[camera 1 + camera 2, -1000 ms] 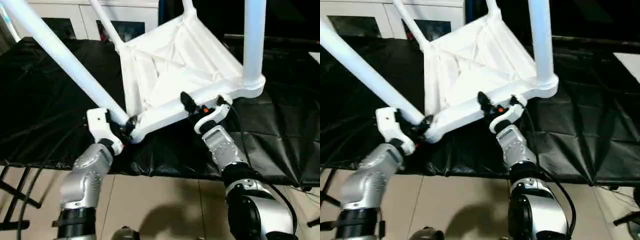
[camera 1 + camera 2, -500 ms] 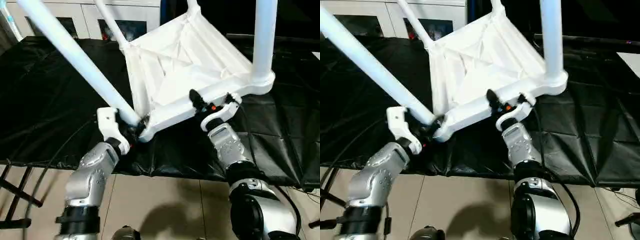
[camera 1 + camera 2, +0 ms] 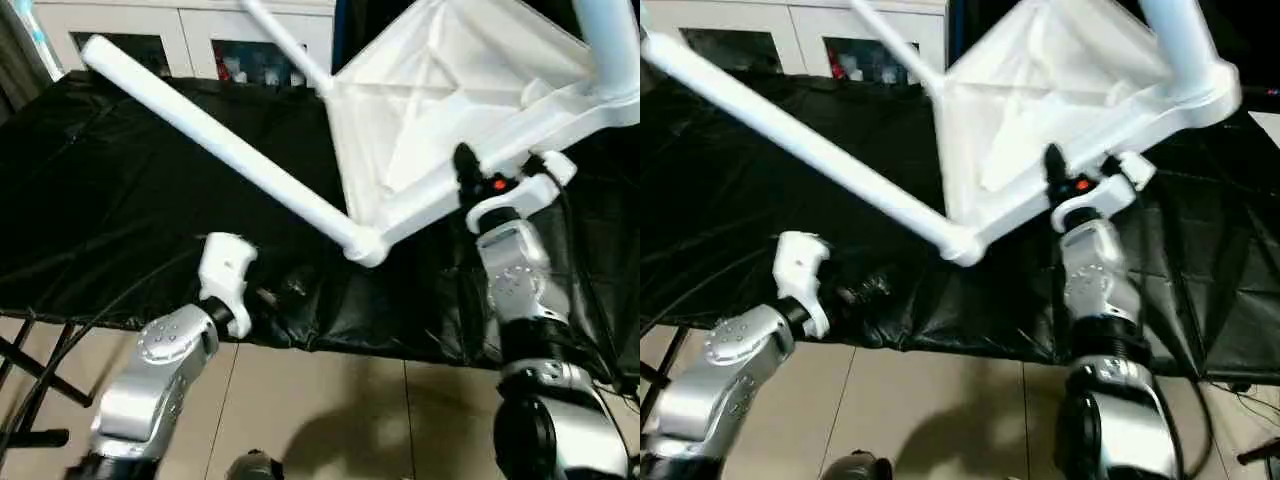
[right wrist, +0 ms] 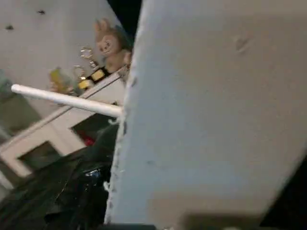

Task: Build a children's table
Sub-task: Flip table

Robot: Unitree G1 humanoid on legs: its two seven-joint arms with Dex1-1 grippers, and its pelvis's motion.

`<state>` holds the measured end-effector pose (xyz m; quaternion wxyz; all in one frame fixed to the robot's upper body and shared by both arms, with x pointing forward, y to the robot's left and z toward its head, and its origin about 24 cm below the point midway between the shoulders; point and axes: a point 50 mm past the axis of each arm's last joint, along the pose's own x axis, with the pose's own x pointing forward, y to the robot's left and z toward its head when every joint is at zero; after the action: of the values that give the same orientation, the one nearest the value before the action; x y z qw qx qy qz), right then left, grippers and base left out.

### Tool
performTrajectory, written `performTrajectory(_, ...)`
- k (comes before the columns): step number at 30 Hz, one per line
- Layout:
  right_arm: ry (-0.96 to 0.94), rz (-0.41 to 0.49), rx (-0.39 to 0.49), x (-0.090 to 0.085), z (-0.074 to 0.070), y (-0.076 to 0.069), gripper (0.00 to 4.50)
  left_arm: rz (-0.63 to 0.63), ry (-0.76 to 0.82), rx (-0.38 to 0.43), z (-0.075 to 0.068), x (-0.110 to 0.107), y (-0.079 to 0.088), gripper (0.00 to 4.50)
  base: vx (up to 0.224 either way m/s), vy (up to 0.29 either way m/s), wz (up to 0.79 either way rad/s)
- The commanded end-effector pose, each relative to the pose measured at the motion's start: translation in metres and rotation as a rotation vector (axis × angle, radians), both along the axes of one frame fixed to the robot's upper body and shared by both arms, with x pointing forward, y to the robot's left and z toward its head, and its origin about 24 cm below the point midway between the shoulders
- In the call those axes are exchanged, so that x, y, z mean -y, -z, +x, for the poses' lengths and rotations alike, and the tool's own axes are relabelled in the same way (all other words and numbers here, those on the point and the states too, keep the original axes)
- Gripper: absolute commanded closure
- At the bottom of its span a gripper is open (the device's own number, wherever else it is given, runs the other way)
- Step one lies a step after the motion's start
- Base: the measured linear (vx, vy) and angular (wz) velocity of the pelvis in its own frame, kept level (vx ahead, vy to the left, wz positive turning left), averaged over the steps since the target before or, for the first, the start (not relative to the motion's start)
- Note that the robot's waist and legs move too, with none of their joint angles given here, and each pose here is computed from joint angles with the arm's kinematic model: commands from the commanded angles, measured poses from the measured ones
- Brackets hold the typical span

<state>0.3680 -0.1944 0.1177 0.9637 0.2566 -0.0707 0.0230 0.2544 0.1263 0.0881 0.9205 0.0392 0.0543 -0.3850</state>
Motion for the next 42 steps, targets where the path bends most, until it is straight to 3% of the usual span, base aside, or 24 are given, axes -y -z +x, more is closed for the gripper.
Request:
performTrajectory(1,0.049,-0.184,0.07,0.006,-0.002,-0.027,2.45,0.025,0.161,0.061,-0.01,0.016,-0.017,0.76,0.0,0.0,0.0)
performTrajectory(8,0.037,-0.291,0.065,-0.013,-0.004,-0.035,2.46,0.068,0.278,0.128,-0.011,0.027,-0.05,0.76,0.0,0.0,0.0)
performTrajectory(14,0.125,-0.436,0.036,-0.03,-0.005,-0.039,2.49,0.142,0.25,0.33,0.005,0.018,-0.098,0.76,0.0,0.0,0.0)
performTrajectory(19,0.167,-0.449,-0.002,-0.041,-0.002,-0.033,2.51,0.189,0.266,0.403,0.004,0.017,-0.121,0.76,0.0,0.0,0.0)
performTrajectory(27,0.165,-0.479,-0.023,-0.056,0.004,-0.032,2.54,0.218,0.269,0.415,0.002,0.015,-0.127,0.76,0.0,0.0,0.0)
performTrajectory(31,0.146,-0.541,-0.03,-0.068,0.009,-0.029,2.54,0.257,0.141,0.549,0.018,0.011,-0.147,0.76,0.0,0.0,0.0)
performTrajectory(34,0.13,-0.553,-0.037,-0.072,0.01,-0.027,2.54,0.279,0.084,0.591,0.025,0.008,-0.155,0.76,0.0,0.0,0.0)
performTrajectory(38,0.06,-0.599,-0.071,-0.084,0.014,-0.018,2.54,0.357,-0.069,0.739,0.044,-0.002,-0.174,0.76,0.0,0.0,0.0)
performTrajectory(40,0.058,-0.605,-0.077,-0.085,0.015,-0.016,1.98,0.383,-0.081,0.76,0.047,-0.002,-0.175,0.76,0.0,0.0,0.0)
performTrajectory(41,0.036,-0.588,-0.077,-0.087,0.016,-0.014,1.98,0.441,-0.1,0.82,0.05,-0.002,-0.176,0.76,0.0,0.0,0.0)
performTrajectory(42,0.036,-0.588,-0.077,-0.087,0.016,-0.014,1.98,0.441,-0.1,0.82,0.05,-0.002,-0.176,0.76,0.0,0.0,0.0)
